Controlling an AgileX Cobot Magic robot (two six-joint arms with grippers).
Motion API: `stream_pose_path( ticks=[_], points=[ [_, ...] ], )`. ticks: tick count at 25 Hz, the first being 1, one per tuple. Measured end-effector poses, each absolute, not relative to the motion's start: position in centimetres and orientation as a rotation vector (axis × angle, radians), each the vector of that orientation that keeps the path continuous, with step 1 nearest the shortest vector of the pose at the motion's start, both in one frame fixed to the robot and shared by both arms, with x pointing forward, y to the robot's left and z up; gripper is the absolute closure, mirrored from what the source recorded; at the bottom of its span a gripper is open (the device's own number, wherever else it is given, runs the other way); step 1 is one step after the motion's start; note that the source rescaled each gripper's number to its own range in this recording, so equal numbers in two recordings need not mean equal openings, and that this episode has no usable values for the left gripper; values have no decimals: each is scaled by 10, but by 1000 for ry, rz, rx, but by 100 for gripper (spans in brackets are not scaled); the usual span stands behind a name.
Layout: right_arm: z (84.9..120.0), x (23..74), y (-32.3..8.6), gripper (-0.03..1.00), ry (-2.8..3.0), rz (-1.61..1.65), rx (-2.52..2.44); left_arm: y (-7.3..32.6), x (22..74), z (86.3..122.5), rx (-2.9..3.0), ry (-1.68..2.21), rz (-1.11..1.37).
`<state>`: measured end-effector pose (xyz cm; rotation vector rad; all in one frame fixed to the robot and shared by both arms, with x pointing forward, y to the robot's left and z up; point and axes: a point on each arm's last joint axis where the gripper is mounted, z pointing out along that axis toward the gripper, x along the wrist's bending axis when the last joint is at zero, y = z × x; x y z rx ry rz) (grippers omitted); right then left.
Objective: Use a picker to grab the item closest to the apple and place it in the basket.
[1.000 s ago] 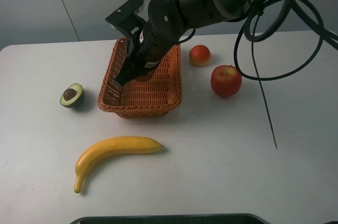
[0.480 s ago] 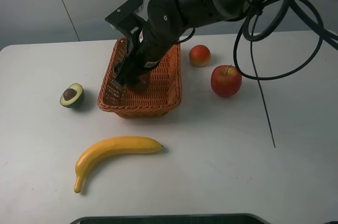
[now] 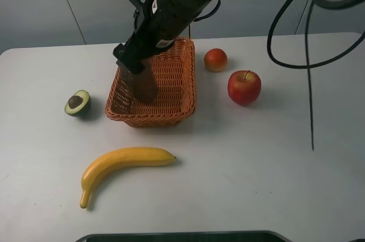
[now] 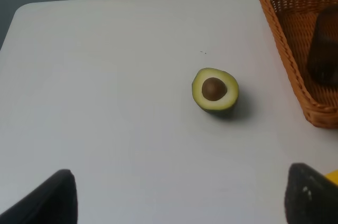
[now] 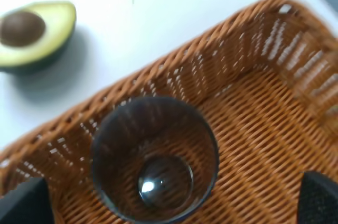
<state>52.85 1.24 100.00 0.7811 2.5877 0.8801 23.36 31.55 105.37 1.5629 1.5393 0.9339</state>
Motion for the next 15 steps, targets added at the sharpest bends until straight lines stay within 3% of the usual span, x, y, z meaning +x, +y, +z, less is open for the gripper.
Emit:
stream_pose_path(
  ticks=[8,15],
  points=[
    [1059,521,-26,-3,2520,909,972,316,234,1054,1563,1539,934],
    [1073,510,-78,-3,2456,846,1272,316,234,1054,1563,1539,934]
  ],
)
